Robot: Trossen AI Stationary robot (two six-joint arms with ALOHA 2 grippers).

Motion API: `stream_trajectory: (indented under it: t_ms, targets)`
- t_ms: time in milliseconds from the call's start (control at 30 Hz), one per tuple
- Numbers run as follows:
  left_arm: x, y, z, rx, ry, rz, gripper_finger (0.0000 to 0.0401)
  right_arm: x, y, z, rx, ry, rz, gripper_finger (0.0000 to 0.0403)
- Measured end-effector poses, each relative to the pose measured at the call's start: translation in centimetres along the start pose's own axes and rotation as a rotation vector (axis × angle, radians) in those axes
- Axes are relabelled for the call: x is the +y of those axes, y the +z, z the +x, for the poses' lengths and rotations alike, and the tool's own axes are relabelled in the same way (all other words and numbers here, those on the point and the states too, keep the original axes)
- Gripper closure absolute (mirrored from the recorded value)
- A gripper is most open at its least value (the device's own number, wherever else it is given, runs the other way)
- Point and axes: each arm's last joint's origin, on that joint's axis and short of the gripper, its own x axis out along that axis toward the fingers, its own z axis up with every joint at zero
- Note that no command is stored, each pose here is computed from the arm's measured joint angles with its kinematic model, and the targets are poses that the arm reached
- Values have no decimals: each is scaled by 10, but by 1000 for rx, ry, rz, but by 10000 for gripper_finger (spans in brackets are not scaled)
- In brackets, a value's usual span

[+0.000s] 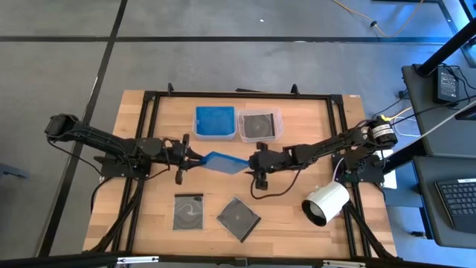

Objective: Pick & place jewel cases by type
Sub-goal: Put the blue CD case into the left transparent bin

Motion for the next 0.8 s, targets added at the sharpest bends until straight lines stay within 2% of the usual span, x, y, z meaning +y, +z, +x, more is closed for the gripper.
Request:
stream_trajectory:
  t_ms: [67, 133, 233, 267, 333, 500, 600, 800]
  targets:
    - [0, 2, 0, -24, 17, -5, 357, -2, -6, 0, 58, -51, -6, 202]
    - [2, 4, 0, -61, 90, -43, 356, -3, -10, -1, 93, -83, 19, 194]
    - [8, 14, -3, -190, 331, -158, 352, -4, -12, -1, 114, -99, 44, 189]
    - [11, 14, -4, -206, 418, -162, 352, -4, -12, -1, 110, -99, 46, 189]
    - [14, 12, -4, -207, 501, -150, 354, -4, -12, -1, 109, -99, 46, 191]
    - [21, 19, -5, -272, 522, -166, 359, -3, -12, -1, 110, -98, 28, 193]
    - [30, 20, -6, -293, 573, -196, 357, -3, -11, -1, 110, -98, 20, 193]
    - [51, 5, -12, -349, 610, -261, 359, -3, -11, -1, 109, -98, 20, 193]
